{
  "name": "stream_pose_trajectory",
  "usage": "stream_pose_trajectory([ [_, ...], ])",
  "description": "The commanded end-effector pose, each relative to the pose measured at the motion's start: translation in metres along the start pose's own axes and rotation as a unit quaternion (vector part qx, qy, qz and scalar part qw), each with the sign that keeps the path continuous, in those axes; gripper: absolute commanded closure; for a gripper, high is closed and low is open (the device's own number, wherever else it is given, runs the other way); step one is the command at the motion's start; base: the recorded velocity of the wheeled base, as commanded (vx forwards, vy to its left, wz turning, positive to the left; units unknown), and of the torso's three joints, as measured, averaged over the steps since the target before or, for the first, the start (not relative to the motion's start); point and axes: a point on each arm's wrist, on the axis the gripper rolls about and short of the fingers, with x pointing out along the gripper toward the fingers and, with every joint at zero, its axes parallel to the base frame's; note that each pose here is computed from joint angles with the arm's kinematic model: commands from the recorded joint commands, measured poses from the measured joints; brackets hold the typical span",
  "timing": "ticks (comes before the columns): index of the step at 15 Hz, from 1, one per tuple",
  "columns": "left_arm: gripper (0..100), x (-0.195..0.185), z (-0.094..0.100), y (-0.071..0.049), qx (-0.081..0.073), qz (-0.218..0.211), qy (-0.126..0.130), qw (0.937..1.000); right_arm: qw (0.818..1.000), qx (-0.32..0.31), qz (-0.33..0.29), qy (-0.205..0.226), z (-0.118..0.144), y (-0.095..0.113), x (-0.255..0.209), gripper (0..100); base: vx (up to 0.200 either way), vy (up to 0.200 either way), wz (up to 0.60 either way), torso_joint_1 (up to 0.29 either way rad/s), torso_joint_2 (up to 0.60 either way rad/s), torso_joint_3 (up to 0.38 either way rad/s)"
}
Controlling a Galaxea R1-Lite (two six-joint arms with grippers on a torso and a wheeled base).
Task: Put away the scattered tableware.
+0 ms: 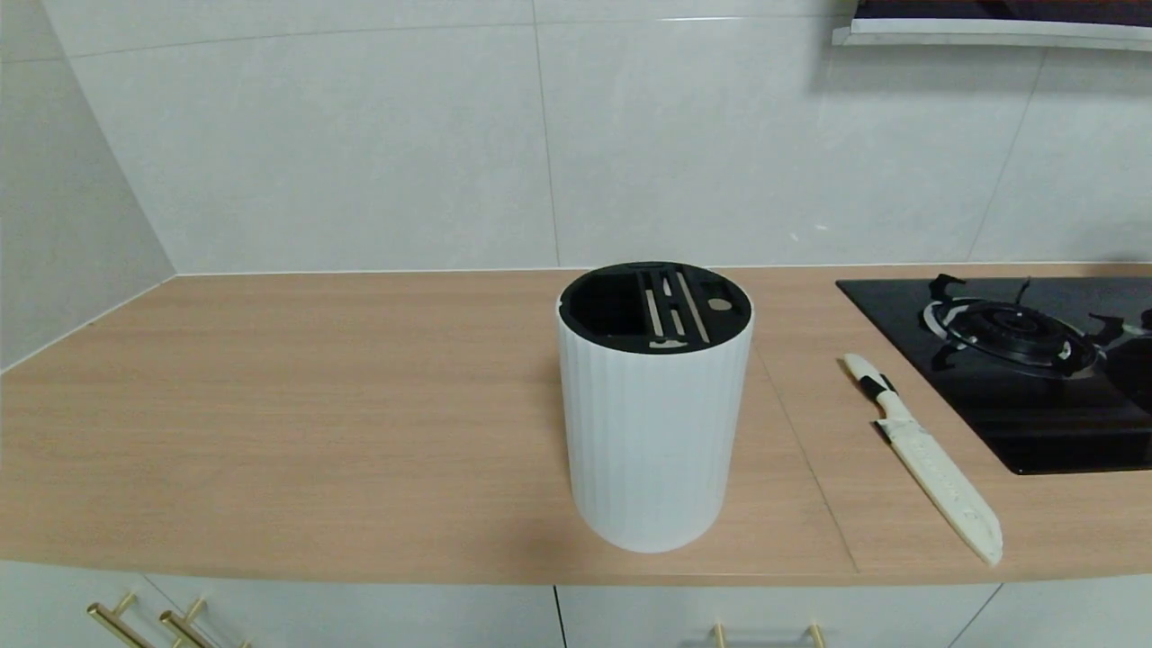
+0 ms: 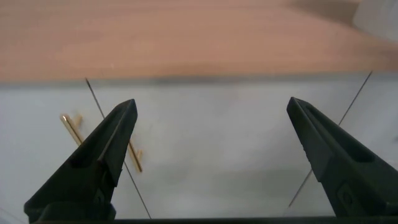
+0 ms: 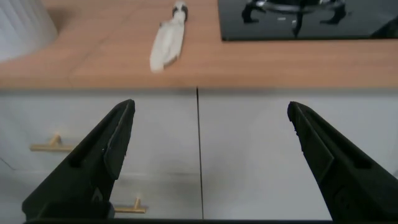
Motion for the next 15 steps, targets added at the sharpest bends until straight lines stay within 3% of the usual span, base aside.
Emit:
stream_pose_trajectory([
  [1, 0, 0.0000, -0.0001, 0.0000, 0.000, 0.000, 0.000, 1.0000, 1.000, 0.000, 0.000, 0.001, 0.0000, 0.0000, 0.0001, 0, 0.000, 0.000, 0.00, 0.222, -0.50, -0.276],
  [15, 0, 0.0000, -0.0001, 0.0000, 0.000, 0.000, 0.000, 1.0000, 1.000, 0.000, 0.000, 0.001, 0.0000, 0.0000, 0.0001, 0, 0.000, 0.000, 0.00, 0.257, -0.55, -0.301],
])
